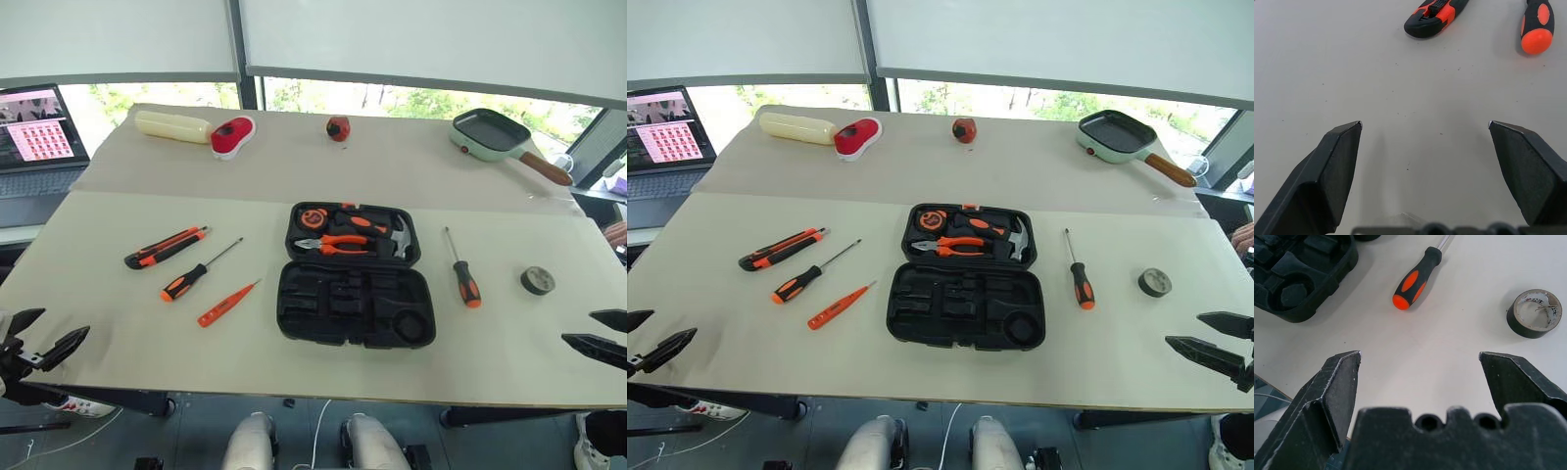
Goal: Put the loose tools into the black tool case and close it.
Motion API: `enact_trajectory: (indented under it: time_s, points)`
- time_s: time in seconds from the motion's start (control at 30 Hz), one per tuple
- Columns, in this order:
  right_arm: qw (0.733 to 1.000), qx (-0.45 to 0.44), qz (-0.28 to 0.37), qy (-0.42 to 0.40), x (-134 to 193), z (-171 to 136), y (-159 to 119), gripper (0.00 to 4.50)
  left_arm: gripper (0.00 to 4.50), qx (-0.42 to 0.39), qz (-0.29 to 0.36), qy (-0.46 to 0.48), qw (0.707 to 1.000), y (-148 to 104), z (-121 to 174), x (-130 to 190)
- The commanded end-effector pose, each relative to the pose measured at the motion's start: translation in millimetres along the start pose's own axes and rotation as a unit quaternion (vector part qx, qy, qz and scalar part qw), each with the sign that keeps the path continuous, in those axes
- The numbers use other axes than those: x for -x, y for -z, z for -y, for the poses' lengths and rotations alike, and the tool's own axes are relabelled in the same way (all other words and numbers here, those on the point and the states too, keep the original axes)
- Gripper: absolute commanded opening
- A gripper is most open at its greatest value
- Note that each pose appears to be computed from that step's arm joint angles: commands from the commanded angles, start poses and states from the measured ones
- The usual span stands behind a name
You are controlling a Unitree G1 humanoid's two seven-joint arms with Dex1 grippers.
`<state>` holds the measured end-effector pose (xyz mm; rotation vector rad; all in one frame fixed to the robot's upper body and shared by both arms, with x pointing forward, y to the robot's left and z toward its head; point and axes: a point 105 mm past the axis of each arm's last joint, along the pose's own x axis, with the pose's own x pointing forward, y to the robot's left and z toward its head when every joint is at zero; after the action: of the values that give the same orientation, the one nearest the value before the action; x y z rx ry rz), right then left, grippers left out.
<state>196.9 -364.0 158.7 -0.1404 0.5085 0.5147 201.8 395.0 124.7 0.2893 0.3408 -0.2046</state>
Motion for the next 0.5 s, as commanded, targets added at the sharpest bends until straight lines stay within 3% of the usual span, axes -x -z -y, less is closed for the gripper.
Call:
enact_trajectory:
  time_s: [0.03, 0.13, 0.23, 0.33, 0.5]
  points:
    - [0.999, 0.02, 0.02, 0.018, 3.4, 1.2, -11.4, 4.5, 4.45, -0.01, 0.005, -0.004, 1.0, -7.9, 0.0, -1.3]
    - [0.997, 0.046, 0.046, 0.045, -1.2, 5.1, -22.8, 4.5, 4.45, -0.009, 0.0, 0.012, 1.0, -20.4, 6.9, -8.7]
    - [0.994, 0.074, 0.08, 0.014, -11.8, -12.6, -53.1, 4.5, 4.45, -0.007, 0.02, 0.036, 0.999, -46.7, 13.6, -22.1]
    - [0.988, 0.093, 0.115, -0.051, -28.6, -46.6, -84.4, 4.5, 4.45, -0.007, 0.033, 0.071, 0.997, -67.3, 23.3, -37.2]
    - [0.962, 0.148, 0.151, -0.174, -55.2, -112.4, -120.9, 4.5, 4.45, -0.022, 0.016, 0.143, 0.989, -77.2, 40.4, -65.3]
